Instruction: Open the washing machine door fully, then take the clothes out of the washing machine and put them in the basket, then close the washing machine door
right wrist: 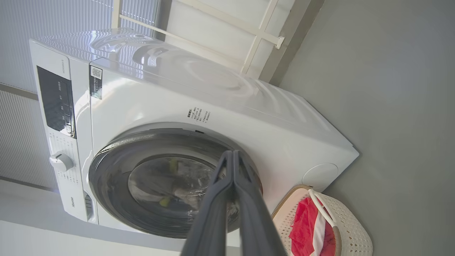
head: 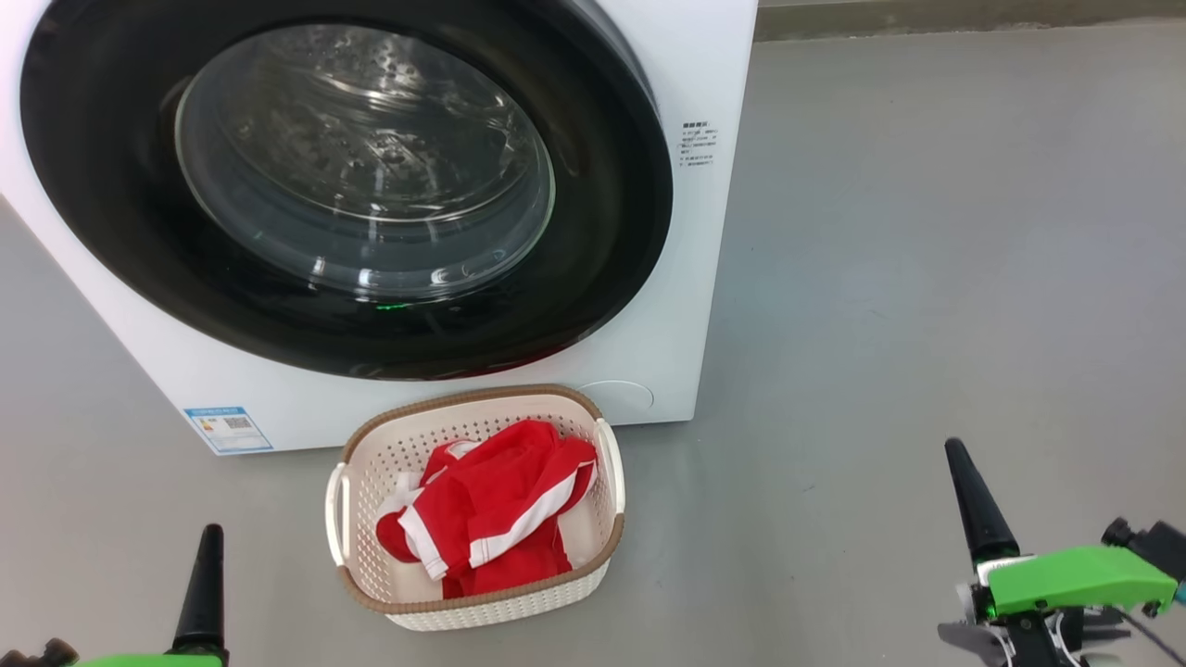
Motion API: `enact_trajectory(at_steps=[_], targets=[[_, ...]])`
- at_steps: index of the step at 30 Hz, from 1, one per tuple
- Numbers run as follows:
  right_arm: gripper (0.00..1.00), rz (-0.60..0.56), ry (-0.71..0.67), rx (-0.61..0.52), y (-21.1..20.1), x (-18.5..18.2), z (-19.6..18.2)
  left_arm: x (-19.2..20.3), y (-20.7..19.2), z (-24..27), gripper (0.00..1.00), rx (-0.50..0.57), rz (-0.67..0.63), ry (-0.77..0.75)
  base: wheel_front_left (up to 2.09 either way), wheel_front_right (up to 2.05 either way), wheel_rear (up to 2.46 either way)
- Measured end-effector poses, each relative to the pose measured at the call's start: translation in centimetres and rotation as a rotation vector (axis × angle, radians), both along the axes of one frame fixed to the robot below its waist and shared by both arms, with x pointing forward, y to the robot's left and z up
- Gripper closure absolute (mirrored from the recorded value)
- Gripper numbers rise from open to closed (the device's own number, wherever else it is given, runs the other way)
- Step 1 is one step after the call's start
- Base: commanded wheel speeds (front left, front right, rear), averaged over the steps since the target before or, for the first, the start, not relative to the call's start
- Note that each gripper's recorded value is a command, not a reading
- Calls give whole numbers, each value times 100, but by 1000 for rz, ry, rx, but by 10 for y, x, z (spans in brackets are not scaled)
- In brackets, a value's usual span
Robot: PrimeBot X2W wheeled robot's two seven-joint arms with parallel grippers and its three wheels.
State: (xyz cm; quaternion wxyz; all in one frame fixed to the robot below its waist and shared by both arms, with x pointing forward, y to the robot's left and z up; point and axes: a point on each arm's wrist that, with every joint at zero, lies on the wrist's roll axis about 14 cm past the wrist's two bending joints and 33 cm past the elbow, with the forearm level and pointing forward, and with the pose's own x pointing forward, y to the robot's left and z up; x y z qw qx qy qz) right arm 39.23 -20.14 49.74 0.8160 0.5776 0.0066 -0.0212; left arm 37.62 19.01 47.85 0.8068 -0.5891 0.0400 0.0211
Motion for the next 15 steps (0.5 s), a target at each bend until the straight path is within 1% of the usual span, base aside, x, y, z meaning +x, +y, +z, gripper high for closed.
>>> enact_trajectory(at_steps=[15], targets=[[100,-5,-3,161,-2,-2,0,-2,-2,-2,100,-155,8,8,0,0,0]])
